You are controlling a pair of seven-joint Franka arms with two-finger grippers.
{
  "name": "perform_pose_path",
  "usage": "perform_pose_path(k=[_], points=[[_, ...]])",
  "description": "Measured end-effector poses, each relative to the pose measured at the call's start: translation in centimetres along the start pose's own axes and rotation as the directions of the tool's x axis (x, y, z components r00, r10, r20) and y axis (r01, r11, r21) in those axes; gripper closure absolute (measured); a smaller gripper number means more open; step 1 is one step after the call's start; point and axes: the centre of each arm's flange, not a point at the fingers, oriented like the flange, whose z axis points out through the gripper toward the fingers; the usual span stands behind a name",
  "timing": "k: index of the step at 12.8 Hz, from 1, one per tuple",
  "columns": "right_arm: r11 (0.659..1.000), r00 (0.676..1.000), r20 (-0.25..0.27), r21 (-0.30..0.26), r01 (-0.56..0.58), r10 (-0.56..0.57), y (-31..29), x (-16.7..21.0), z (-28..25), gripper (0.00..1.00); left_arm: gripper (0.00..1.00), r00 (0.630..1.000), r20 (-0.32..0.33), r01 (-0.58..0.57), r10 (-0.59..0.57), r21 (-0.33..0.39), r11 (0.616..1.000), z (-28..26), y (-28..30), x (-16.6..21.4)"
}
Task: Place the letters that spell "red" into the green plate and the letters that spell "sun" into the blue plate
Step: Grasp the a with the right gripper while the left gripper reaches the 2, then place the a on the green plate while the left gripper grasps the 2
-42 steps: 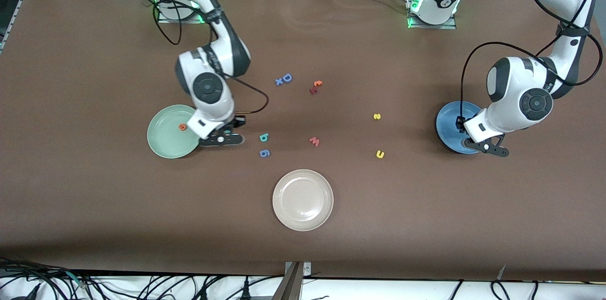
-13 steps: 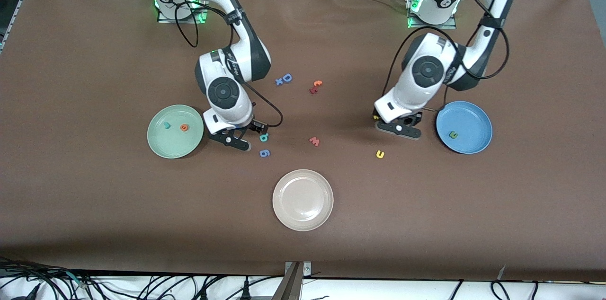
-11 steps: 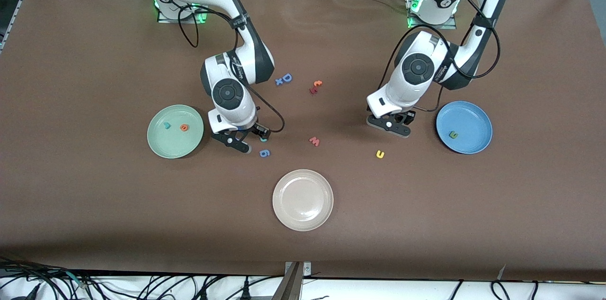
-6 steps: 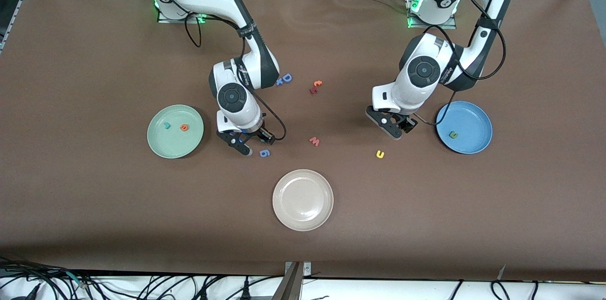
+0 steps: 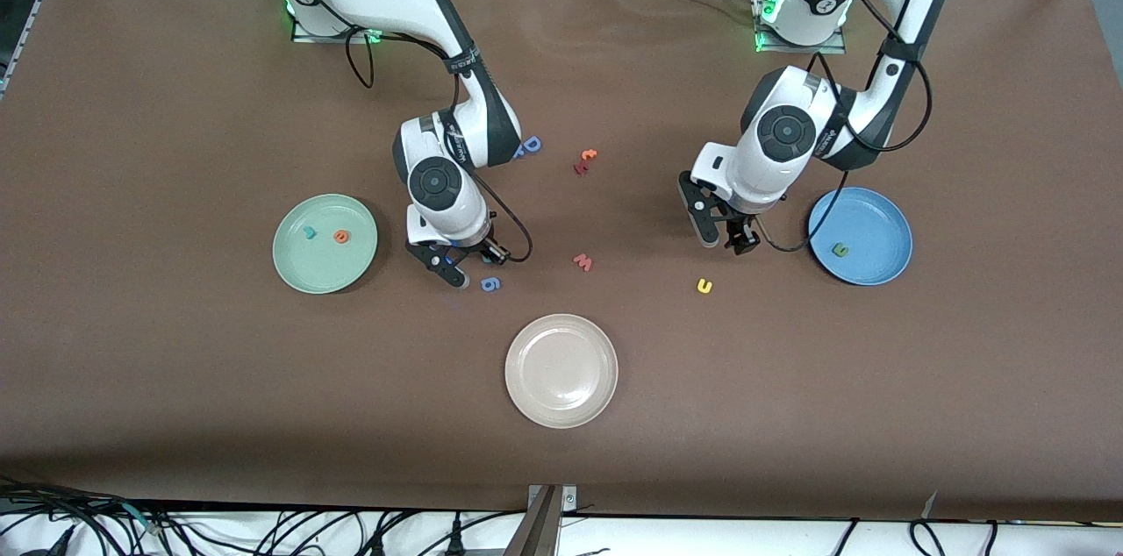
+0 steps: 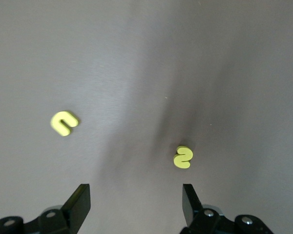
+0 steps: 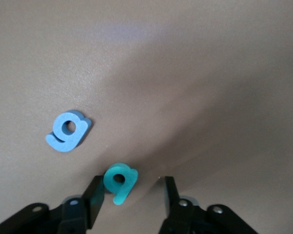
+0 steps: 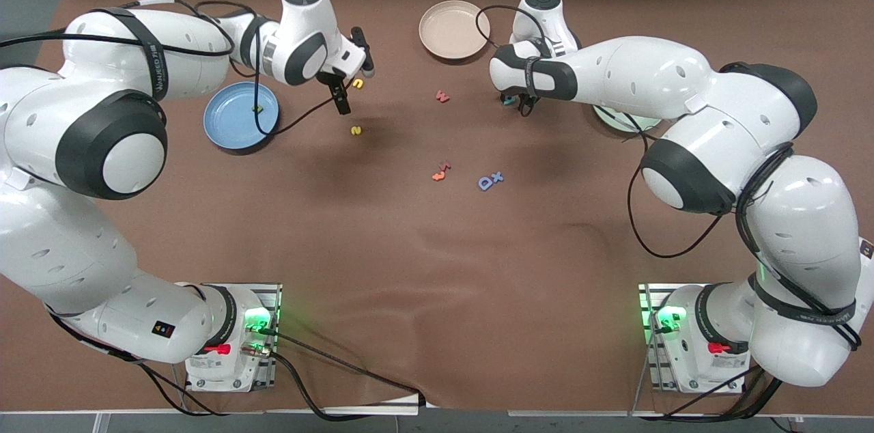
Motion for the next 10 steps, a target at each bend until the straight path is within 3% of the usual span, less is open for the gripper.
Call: perform_pose_path(k=[2,6,10], points=[[1.000,1.000,-0.004,0.007,0.008,-0.008,-0.3,-0.4,-0.1,0.73,0.16,1.000,-0.005,-0.018,0.018,-0.002,1.000,2.4,1.3,-0.8],[0.999,0.999,-0.002,-0.001,0.034,-0.034,-0.3,-0.4,-0.3,0.74,0.17,0.999,-0.004,-0.049,0.049,-0.010,0.999,3.1,2.6,-0.1],[0.983,0.987,0.041,-0.091,0.160,-0.157,2.1,3.9,-3.9,0.74,0.18,0.996,-0.017,-0.089,0.089,0.005,0.996,3.7,3.9,1.2]])
